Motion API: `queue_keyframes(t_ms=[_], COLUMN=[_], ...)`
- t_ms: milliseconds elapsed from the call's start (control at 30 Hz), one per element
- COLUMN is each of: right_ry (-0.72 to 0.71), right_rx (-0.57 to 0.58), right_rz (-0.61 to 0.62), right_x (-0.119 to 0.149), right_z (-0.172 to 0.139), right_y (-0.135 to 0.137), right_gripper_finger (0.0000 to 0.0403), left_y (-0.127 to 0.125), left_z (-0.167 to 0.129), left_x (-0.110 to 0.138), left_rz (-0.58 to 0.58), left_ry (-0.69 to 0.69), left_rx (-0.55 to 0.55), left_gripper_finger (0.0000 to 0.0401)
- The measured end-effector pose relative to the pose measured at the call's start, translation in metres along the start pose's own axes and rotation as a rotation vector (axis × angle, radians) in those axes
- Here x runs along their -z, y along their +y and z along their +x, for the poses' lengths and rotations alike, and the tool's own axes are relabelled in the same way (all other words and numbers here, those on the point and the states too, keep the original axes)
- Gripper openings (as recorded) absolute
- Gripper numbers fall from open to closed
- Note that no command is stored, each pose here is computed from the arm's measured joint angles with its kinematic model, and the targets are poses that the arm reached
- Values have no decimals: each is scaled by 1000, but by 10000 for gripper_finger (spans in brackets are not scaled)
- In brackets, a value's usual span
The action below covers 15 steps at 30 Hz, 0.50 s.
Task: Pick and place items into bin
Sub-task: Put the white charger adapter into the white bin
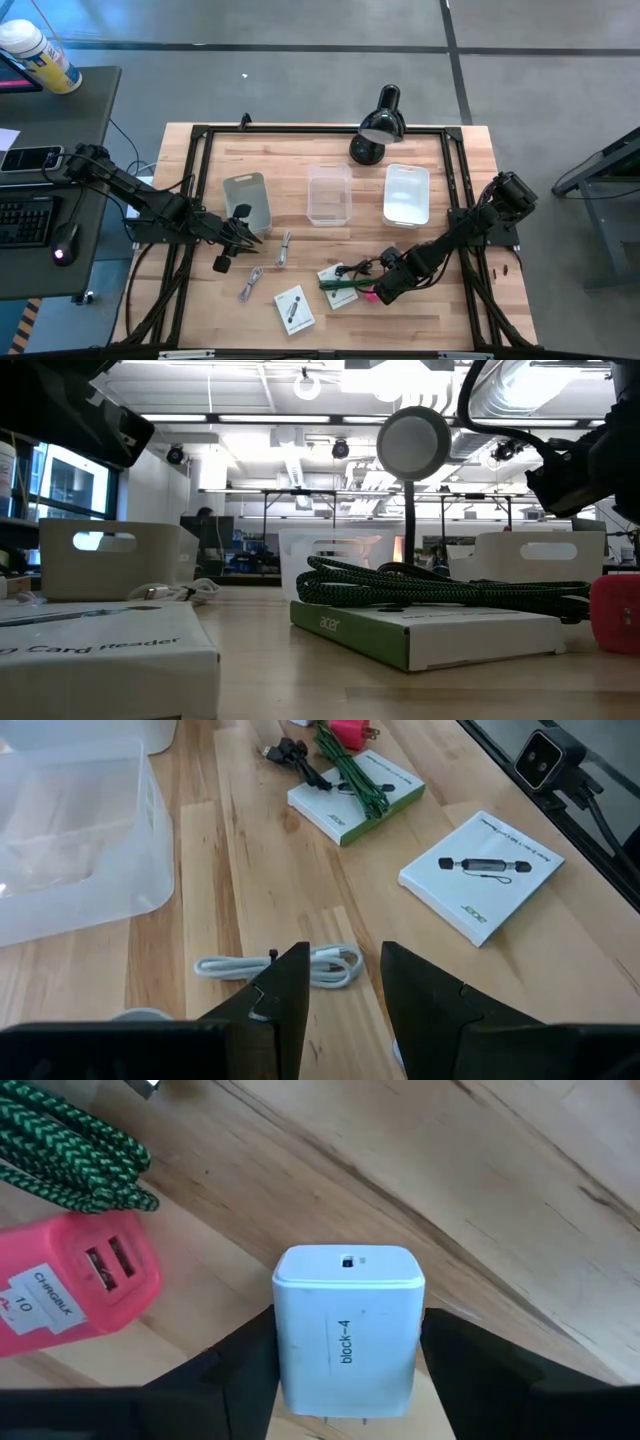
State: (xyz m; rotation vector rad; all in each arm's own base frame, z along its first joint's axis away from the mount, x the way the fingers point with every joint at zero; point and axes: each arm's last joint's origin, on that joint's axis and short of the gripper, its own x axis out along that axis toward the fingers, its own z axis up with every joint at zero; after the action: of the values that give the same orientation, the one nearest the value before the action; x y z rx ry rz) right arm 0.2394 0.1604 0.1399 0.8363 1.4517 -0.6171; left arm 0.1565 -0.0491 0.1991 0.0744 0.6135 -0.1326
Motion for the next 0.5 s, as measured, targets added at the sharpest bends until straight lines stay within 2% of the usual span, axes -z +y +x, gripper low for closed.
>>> queue_keyframes(t_ms=[300,500], right_ry=[0,0], right_rx=[1,1], right_rz=[-1,-1], right_x=[0,0], right_z=[0,0], right_y=[0,0], right_gripper_finger=[193,193], left_y=[0,0], left_z=[0,0], left_x=[0,0], left_rz=[2,2], left_ry=[-1,-1], left_rx=[-7,-7], left_gripper_finger=[113,113])
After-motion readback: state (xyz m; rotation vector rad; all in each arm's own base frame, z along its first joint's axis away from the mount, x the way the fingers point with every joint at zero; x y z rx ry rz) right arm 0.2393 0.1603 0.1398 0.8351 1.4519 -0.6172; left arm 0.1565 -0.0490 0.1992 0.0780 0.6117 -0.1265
